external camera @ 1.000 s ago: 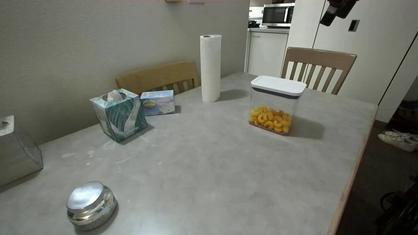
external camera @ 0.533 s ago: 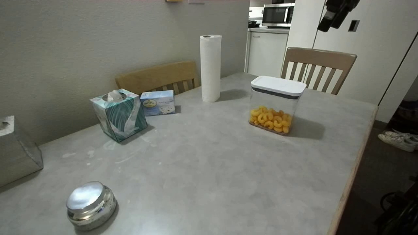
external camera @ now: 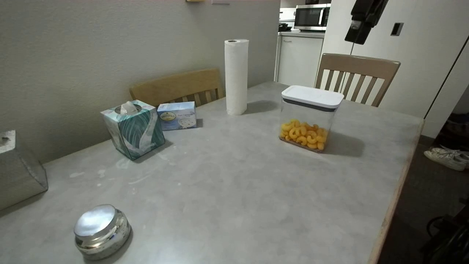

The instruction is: Push the button then take the lid off the container

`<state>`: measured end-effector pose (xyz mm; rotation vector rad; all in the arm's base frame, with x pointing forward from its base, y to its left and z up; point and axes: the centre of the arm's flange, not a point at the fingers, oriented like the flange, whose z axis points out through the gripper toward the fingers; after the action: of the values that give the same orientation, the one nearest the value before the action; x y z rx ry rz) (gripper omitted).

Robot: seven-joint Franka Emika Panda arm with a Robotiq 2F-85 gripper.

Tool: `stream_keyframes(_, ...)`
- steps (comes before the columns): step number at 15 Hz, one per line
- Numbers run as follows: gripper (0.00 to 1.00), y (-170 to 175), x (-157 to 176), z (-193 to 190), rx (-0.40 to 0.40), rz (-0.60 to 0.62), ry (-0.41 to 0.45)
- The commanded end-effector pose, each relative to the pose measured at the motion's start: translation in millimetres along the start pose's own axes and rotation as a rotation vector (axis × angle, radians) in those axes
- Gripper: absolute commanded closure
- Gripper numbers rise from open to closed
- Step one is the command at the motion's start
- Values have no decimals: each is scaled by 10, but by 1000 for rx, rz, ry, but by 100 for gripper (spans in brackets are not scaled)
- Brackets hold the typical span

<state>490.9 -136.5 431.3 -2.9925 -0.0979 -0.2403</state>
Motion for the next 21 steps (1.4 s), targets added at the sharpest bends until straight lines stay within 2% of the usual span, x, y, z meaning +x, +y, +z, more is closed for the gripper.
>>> stream_keyframes(1, 0, -4, 6, 18, -1, 0, -3)
stream_keyframes(3, 0, -28, -2, 5, 0, -2, -1)
stream_keyframes(5, 0, -32, 80, 104, -71, 22, -71)
stream_keyframes(8, 0, 37, 192, 270, -149, 26, -113)
stream_keyframes(11, 0, 112, 357, 447, -155, 6, -103)
stream_keyframes(12, 11, 130, 419, 487, -152, 0, -95)
stream_keyframes(13, 26, 144, 492, 534, -150, -10, -78)
stream_keyframes(17, 52, 149, 778, 675, -105, -32, 3)
stream_keyframes(18, 62, 123, 846, 706, -86, -40, 23)
stream_keyframes(21, 81, -92, 1006, 713, -35, -73, 6)
